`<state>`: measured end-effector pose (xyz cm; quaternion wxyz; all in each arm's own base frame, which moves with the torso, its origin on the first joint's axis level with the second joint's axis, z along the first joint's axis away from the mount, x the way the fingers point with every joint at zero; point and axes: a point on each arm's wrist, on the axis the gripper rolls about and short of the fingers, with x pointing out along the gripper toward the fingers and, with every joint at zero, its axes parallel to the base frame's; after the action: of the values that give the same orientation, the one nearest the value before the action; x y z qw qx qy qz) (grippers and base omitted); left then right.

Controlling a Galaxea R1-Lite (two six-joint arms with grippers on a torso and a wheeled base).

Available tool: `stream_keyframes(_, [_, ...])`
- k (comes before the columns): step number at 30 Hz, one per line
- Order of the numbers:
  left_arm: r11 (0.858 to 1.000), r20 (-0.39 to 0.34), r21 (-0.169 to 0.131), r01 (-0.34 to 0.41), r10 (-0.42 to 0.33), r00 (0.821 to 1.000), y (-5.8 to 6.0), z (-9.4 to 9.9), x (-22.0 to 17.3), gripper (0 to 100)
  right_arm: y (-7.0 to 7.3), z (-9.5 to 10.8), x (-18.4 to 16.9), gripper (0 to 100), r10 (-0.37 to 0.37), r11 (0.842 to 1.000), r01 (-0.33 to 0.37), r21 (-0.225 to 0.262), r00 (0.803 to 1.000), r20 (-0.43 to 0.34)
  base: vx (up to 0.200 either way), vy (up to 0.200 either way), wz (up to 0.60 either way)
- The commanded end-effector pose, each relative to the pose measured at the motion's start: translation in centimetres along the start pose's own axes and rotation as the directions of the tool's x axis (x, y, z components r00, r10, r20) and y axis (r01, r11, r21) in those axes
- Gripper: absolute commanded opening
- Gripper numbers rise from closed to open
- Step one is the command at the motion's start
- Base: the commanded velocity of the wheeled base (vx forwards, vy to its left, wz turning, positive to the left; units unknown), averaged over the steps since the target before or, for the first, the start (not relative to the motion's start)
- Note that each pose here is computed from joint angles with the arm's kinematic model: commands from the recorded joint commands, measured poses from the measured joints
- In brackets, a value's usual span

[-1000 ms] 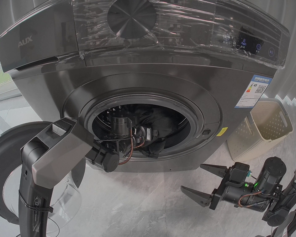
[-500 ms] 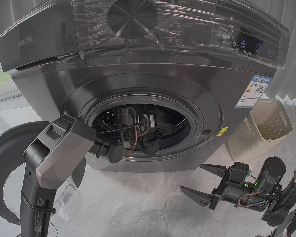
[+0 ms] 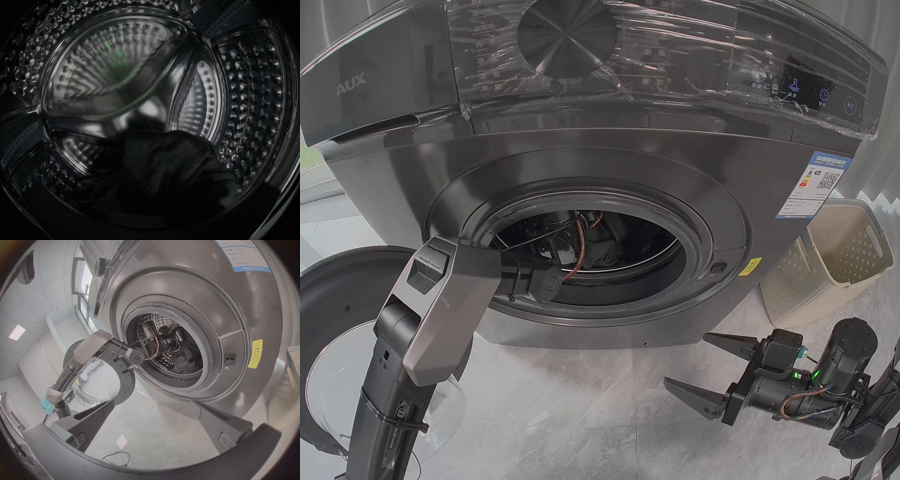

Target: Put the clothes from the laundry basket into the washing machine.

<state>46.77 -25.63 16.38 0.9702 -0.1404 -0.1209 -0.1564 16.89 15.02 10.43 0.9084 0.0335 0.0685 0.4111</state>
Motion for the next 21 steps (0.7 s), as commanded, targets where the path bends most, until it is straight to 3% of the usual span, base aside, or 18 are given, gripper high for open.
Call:
stream_keyframes(1, [1.0,-0.093,0.016,-0.018,0.019,0.995,0.3,-2.3,-1.1,100,0.0,0.0,0.0,100,0.001,1.0,-0.001,0.0,1.0,-0.002,0.0,0.0,0.0])
stream_keyframes(2, [0.999,-0.156,0.037,-0.027,0.032,0.987,0.5,-2.5,-2.2,100,0.0,-0.1,0.0,100,0.001,1.0,-0.001,0.001,1.0,-0.003,0.0,0.0,0.0])
stream_keyframes(6, [0.998,-0.276,0.063,-0.01,0.027,0.961,1.0,-1.9,-5.0,100,0.0,0.0,0.0,100,0.001,1.0,-0.001,0.0,1.0,-0.002,0.0,0.0,0.0])
stream_keyframes(10, [0.997,-0.381,0.054,0.063,-0.038,0.924,0.5,-1.1,-8.5,100,0.0,0.0,0.0,100,0.001,1.0,-0.001,0.0,1.0,-0.002,0.0,0.0,0.0])
stream_keyframes(15, [0.993,-0.448,0.051,0.109,-0.075,0.891,-0.4,-0.6,-11.6,100,0.0,-0.1,0.1,100,0.001,1.0,-0.001,0.001,1.0,-0.003,0.0,0.0,0.0])
stream_keyframes(19, [0.985,-0.521,0.061,0.164,-0.109,0.846,-1.0,-1.4,-14.2,100,0.0,-0.1,0.1,100,0.0,1.0,0.0,0.001,1.0,-0.005,0.0,0.0,0.0])
stream_keyframes(21, [0.981,-0.537,0.065,0.183,-0.12,0.835,-1.3,-1.6,-15.0,100,0.0,-0.2,0.1,100,0.0,1.0,0.0,0.001,1.0,-0.008,0.0,0.0,0.0])
